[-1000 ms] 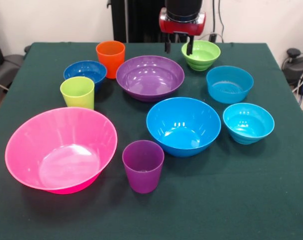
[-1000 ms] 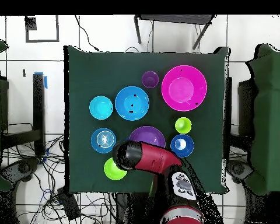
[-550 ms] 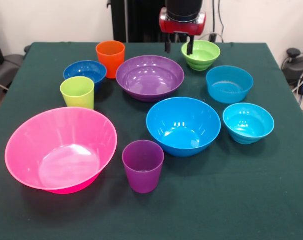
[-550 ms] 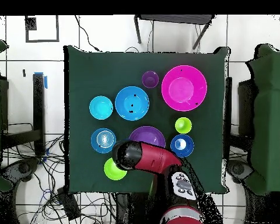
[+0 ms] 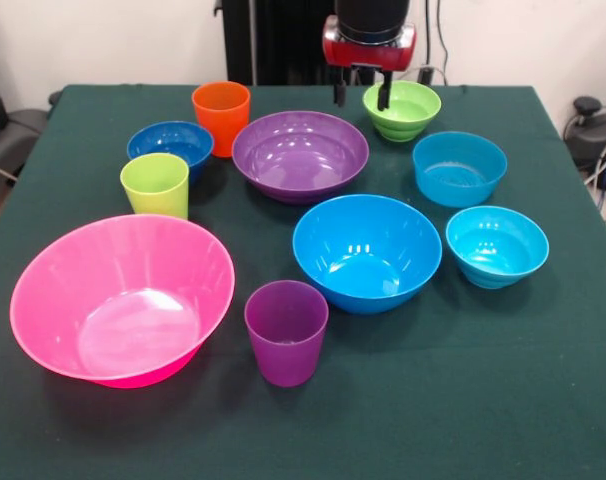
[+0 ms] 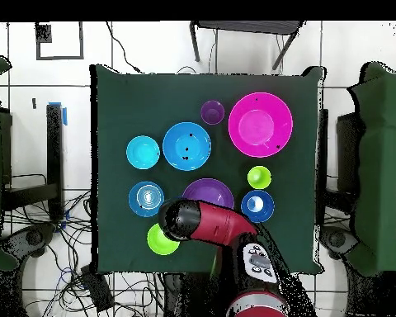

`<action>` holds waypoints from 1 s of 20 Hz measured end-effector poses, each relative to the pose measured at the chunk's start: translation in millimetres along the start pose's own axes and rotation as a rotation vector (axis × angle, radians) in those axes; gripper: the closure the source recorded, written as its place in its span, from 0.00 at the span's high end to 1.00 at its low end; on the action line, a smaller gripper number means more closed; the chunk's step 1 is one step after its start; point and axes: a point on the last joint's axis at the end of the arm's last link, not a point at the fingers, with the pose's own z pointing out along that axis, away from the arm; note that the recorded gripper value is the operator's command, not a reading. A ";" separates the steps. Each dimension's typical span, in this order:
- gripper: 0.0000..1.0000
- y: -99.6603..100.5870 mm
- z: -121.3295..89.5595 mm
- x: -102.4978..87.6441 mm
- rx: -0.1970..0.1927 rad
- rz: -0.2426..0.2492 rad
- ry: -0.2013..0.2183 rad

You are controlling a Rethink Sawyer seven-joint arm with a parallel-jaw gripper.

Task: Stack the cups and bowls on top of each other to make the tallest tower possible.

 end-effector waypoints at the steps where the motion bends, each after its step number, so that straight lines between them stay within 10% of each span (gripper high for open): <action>1: 1.00 2.2 -0.1 0.6 0.001 0.002 0.000; 20: 1.00 32.2 0.8 11.7 0.018 0.088 -0.003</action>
